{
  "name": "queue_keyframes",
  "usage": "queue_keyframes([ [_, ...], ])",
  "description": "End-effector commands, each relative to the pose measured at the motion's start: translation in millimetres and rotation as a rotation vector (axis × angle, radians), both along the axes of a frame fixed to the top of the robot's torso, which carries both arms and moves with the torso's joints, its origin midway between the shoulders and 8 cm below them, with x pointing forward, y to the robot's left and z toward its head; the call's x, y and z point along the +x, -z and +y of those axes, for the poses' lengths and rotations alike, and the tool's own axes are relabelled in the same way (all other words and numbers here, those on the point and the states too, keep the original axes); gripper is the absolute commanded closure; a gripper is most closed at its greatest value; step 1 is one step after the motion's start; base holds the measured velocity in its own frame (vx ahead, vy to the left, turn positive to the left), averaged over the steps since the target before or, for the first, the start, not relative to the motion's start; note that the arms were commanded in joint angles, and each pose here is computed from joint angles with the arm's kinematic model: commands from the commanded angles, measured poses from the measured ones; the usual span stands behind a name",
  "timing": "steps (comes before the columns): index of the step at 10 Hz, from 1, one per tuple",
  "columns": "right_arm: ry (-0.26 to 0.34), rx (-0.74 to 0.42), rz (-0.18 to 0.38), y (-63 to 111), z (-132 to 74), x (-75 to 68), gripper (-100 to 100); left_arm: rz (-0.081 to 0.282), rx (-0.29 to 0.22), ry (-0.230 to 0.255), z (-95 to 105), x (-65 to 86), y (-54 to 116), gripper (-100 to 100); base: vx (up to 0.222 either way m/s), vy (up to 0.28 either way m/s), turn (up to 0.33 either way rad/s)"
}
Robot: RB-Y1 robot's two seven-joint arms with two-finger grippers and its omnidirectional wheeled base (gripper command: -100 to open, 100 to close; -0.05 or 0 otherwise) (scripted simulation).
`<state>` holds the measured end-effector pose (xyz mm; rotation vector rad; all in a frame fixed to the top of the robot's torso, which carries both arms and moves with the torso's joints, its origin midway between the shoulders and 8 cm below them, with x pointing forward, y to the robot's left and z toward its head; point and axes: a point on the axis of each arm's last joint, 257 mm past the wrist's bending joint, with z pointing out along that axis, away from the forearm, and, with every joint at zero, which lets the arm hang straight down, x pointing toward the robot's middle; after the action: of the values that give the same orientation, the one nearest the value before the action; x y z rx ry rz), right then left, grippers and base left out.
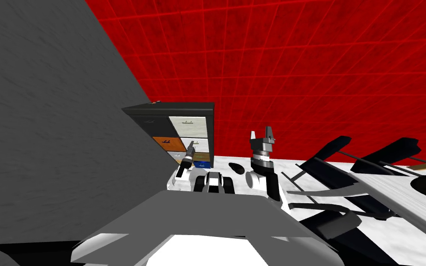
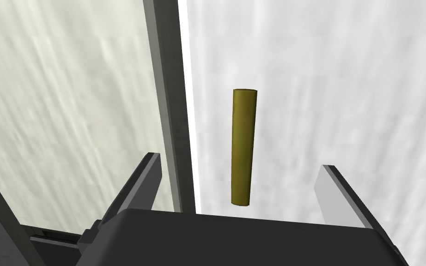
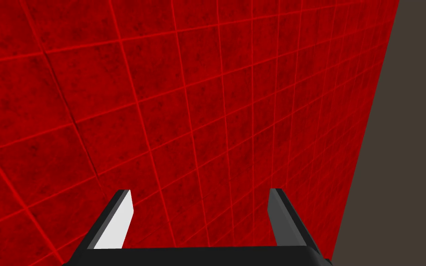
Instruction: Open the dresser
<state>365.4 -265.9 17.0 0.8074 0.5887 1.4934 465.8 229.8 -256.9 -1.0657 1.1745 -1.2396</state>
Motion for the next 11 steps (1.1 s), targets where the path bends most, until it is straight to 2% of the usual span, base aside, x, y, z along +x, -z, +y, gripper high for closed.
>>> queue_keyframes([
  [1, 0.000, 0.000, 0.000, 0.0, 0.0, 0.0, 0, 0.008, 0.000, -0.027, 29.5, 3.6, 3.7, -100, -0.026, -0.060, -0.216],
  [5, 0.000, 0.000, 0.000, -0.1, 0.1, 0.0, 0, 0.012, 0.000, -0.088, 91.9, 9.6, 3.1, -100, -0.040, -0.098, -0.172],
  [9, 0.000, 0.000, 0.000, 0.0, 0.1, 0.0, 0, 0.001, -0.004, -0.155, 156.2, 13.6, -7.5, -100, -0.029, -0.078, -0.152],
  [10, 0.000, 0.000, 0.000, 0.0, 0.1, 0.0, 0, 0.004, 0.000, -0.144, 143.6, 11.8, -2.8, -100, -0.014, -0.034, -0.025],
  [11, 0.000, 0.000, 0.000, 0.0, 0.0, 0.0, 0, 0.008, -0.001, -0.121, 123.9, 11.9, -1.0, 100, 0.022, 0.050, 0.224],
])
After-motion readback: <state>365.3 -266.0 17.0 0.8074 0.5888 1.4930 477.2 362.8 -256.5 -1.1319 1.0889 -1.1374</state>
